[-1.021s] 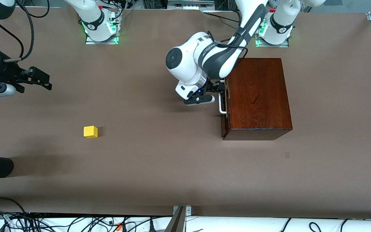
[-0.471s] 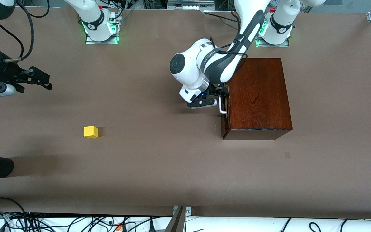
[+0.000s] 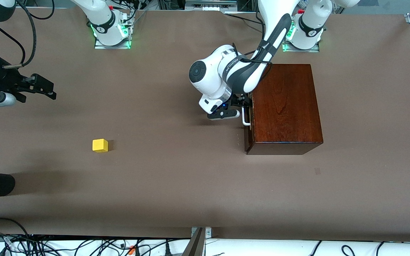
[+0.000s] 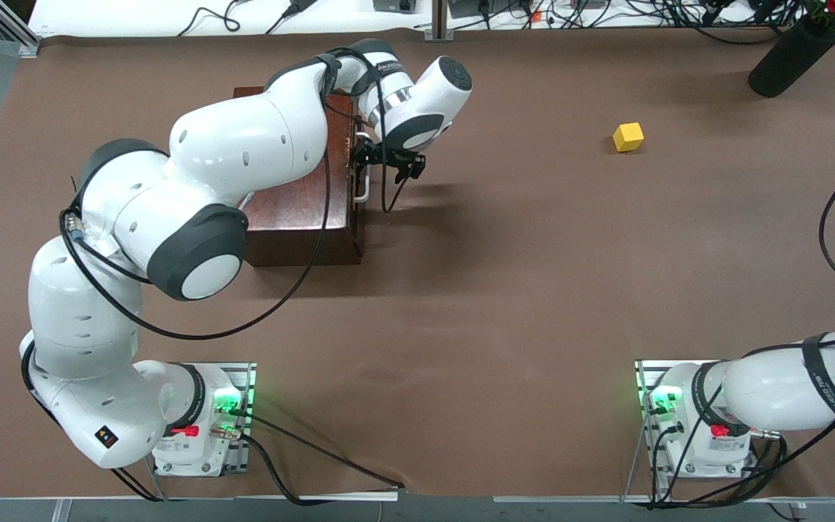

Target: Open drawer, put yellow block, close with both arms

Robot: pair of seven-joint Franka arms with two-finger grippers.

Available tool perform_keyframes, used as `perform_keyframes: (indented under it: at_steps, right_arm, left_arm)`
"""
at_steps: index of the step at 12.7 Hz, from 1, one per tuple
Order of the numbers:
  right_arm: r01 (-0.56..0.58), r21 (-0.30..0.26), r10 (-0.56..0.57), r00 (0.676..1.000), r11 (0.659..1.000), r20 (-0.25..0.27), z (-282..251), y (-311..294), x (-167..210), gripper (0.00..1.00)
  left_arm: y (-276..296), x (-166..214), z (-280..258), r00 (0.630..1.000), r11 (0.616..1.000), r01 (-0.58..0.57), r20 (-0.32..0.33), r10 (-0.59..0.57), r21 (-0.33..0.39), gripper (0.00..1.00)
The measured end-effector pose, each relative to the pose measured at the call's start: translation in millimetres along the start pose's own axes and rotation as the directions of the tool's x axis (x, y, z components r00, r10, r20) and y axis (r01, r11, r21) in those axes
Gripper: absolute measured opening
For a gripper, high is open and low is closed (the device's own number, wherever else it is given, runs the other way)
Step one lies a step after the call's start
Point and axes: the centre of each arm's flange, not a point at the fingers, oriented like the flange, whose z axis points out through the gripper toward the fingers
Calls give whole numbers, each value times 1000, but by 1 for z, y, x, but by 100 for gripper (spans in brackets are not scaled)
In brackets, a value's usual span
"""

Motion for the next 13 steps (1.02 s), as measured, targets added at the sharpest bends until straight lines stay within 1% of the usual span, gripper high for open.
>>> perform_keyframes:
  at_steps: [5,8,9,11,13]
  right_arm:
    - [-2,0,2,1000,1000,0,0,1,0,100]
    - [-2,0,2,1000,1000,0,0,1,0,100]
    - [-2,0,2,1000,1000,0,0,1,0,100]
    - [-2,0,2,1000,1000,0,0,1,0,100]
    - [-2,0,2,1000,1000,0,0,1,0,100]
  left_arm:
    - [6,1,-1,999,999,27,-23,-27,-31,100]
    - [14,-1,-7,997,996,59,-47,-62,-68,100]
    - [15,-1,-9,996,994,69,-45,-73,-85,100]
    - [16,1,-14,996,988,90,-18,-93,-123,100]
    - [18,3,-21,994,977,111,4,-112,-183,100]
